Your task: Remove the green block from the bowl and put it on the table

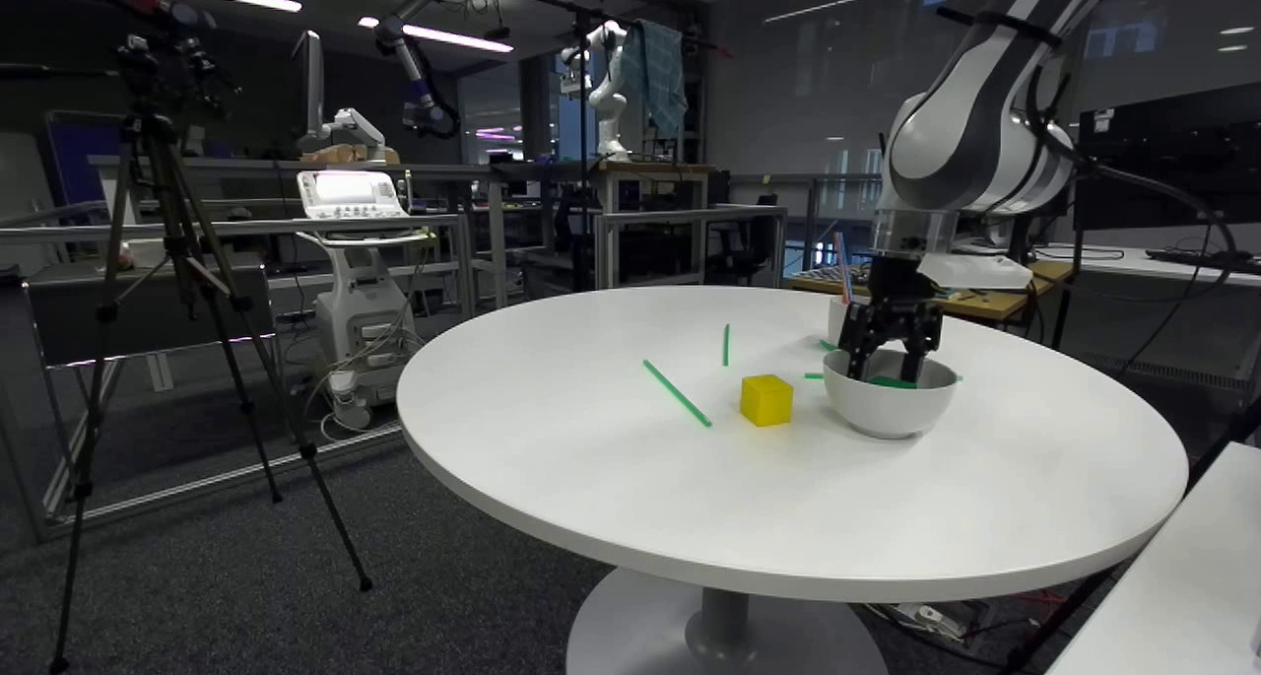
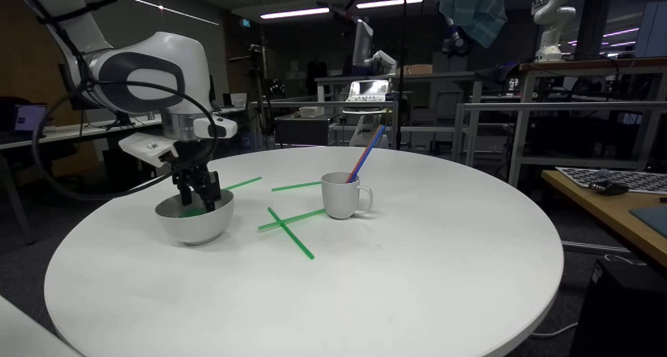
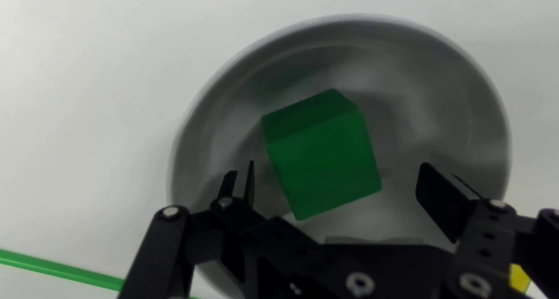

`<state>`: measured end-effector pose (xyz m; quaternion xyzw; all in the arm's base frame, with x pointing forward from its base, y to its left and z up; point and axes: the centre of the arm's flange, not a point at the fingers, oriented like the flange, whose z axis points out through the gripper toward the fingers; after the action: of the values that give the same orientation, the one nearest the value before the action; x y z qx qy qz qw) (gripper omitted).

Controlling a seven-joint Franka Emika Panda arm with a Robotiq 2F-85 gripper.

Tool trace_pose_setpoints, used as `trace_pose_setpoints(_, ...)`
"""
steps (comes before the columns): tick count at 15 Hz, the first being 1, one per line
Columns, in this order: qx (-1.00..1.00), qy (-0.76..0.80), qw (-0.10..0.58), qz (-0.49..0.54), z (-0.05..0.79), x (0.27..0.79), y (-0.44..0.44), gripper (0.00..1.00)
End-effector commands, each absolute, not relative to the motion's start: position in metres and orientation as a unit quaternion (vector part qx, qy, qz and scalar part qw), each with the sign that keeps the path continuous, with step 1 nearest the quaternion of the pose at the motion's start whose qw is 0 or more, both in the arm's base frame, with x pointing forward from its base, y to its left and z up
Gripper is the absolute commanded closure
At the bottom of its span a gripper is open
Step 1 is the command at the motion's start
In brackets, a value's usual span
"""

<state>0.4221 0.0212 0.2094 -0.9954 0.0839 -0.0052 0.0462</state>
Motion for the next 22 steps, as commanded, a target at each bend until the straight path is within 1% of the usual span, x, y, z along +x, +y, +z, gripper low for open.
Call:
trace_pose_setpoints(1,-0.995,0.086,0.057,-0.005,0.204,0.415,0.021,0.0)
trace_pose_setpoints(7,-0.993,0.099,0.068,0.002,0.199,0.407,0.022,0.0)
trace_pose_setpoints(8,-0.993,0.1,0.071,0.002,0.199,0.406,0.022,0.04)
trace_pose_setpoints(9,-0.992,0.099,0.074,0.002,0.199,0.406,0.022,0.28)
trace_pose_setpoints(10,-0.992,0.098,0.077,0.002,0.198,0.406,0.021,0.28)
trace_pose_setpoints(11,-0.992,0.097,0.079,0.002,0.199,0.406,0.021,0.31)
trace_pose_setpoints(13,-0.992,0.094,0.082,0.001,0.199,0.406,0.02,0.46)
trace_pose_setpoints(14,-0.992,0.093,0.083,0.001,0.199,0.406,0.02,0.55)
trace_pose_setpoints(16,-0.992,0.092,0.084,0.0,0.2,0.406,0.02,0.68)
trace_pose_setpoints(22,-0.993,0.089,0.074,-0.016,0.218,0.408,0.016,0.68)
